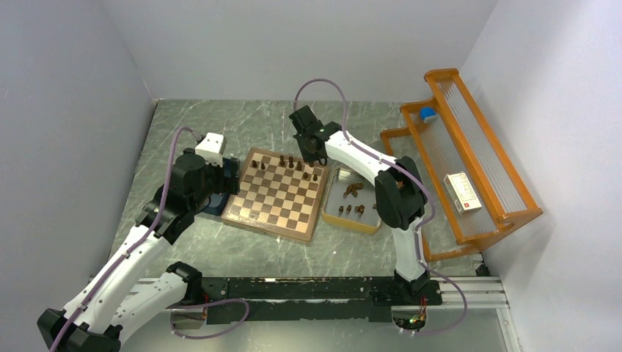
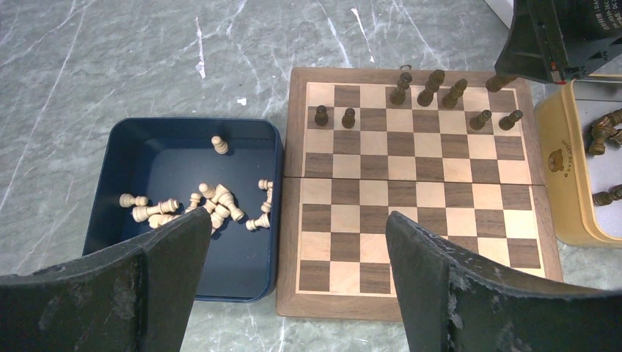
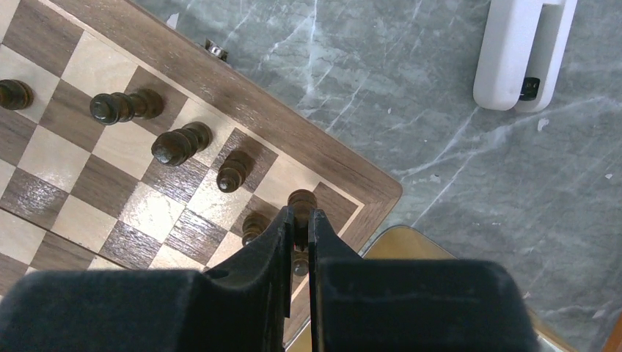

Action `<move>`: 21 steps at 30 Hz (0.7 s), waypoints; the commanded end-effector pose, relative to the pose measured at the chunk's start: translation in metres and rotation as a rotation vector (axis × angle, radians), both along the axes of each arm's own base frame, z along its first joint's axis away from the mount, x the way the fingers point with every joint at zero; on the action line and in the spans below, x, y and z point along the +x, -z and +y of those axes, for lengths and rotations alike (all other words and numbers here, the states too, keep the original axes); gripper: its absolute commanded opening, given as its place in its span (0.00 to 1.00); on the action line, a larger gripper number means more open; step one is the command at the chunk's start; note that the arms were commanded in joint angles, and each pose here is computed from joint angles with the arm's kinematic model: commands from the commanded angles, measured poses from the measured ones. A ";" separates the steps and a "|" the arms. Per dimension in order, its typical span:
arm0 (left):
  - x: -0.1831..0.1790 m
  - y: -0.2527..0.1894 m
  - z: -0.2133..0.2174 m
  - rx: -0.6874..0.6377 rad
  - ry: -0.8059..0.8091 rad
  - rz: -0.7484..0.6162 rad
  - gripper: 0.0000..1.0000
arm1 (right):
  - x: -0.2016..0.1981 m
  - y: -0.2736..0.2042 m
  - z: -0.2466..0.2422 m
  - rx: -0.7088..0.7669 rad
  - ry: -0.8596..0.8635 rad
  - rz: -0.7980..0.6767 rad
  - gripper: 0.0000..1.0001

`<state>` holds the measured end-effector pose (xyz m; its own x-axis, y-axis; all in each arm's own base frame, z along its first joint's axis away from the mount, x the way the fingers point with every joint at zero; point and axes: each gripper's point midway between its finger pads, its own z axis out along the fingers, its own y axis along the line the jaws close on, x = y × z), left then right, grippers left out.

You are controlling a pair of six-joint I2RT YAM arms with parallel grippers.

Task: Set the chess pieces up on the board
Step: Place the chess piece on the chessboard.

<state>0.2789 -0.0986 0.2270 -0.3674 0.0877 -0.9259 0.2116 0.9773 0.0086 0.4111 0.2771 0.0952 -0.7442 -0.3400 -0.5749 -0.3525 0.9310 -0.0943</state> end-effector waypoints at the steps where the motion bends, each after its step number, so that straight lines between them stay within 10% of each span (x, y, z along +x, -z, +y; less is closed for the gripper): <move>1: 0.002 -0.011 -0.003 -0.017 0.014 -0.048 0.93 | 0.005 -0.003 0.007 0.002 0.003 -0.014 0.05; 21: 0.002 -0.012 -0.002 -0.016 0.011 -0.050 0.93 | 0.004 0.019 0.014 0.000 0.014 0.047 0.07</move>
<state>0.2786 -0.0983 0.2280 -0.3641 0.0865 -0.9273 0.2114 0.9774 0.0082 0.4130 0.2842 0.0769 -0.7714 -0.3343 -0.5414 -0.3432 0.9351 -0.0885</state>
